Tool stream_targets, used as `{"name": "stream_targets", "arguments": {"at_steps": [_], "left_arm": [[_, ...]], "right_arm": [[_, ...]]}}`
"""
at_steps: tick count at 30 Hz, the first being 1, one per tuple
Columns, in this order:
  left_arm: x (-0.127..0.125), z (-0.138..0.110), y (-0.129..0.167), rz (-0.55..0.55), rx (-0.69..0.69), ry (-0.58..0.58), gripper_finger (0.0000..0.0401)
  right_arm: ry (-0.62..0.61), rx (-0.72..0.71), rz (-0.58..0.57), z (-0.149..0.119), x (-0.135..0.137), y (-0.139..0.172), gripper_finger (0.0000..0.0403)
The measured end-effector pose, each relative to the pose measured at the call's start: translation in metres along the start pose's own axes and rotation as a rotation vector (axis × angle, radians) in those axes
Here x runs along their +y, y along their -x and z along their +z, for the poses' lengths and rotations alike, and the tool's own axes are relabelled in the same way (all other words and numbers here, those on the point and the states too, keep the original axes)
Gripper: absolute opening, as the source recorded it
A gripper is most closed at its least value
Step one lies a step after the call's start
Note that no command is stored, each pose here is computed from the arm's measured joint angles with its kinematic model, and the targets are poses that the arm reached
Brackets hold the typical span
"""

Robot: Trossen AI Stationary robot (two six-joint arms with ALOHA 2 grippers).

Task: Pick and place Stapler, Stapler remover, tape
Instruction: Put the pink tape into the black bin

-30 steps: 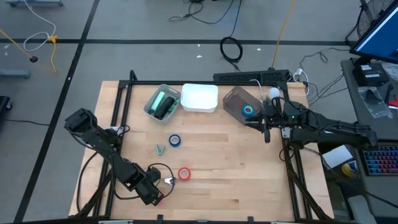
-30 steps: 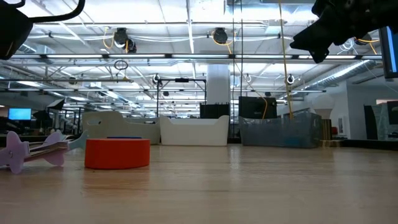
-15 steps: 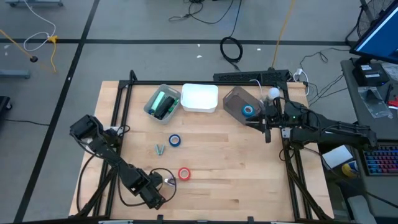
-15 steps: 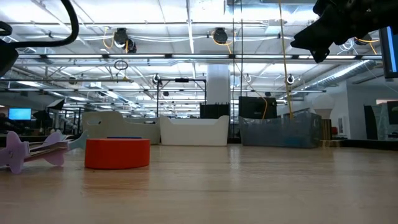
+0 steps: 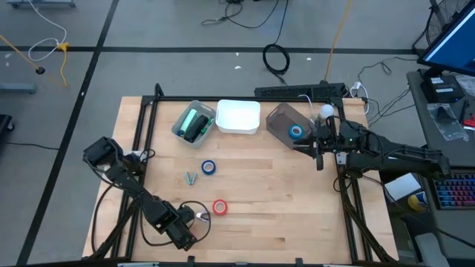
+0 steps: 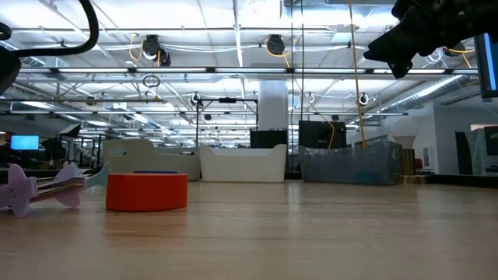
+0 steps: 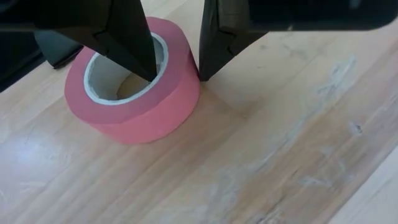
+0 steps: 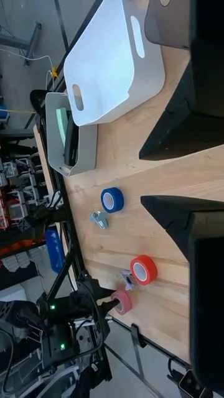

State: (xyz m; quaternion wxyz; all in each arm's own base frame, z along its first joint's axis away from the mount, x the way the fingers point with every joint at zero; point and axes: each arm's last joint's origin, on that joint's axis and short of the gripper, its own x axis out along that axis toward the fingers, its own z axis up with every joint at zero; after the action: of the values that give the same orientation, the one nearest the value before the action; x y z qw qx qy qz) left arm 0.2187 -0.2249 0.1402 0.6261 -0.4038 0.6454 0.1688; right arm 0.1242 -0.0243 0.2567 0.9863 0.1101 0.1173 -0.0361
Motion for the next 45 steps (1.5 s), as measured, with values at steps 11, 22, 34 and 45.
{"name": "stream_targets", "arguments": {"at_steps": [11, 22, 34, 45], "left_arm": [[-0.003, 0.003, 0.020, -0.071, -0.004, -0.015, 0.0037], [-0.005, 0.030, 0.083, -0.286, -0.200, -0.039, 0.0047], [0.006, 0.106, 0.162, -0.489, -0.740, -0.072, 0.0055], [0.013, 0.179, 0.202, -0.874, -0.775, -0.057, 0.0059]], "right_arm": [[-0.033, -0.007, 0.002, 0.001, 0.000, 0.000, 0.0093], [-0.157, -0.022, 0.024, 0.003, 0.001, -0.003, 0.0093], [0.010, -0.302, 0.288, 0.010, 0.006, -0.032, 0.0093], [0.238, -0.358, 0.264, 0.005, 0.021, -0.070, 0.0093]]}}
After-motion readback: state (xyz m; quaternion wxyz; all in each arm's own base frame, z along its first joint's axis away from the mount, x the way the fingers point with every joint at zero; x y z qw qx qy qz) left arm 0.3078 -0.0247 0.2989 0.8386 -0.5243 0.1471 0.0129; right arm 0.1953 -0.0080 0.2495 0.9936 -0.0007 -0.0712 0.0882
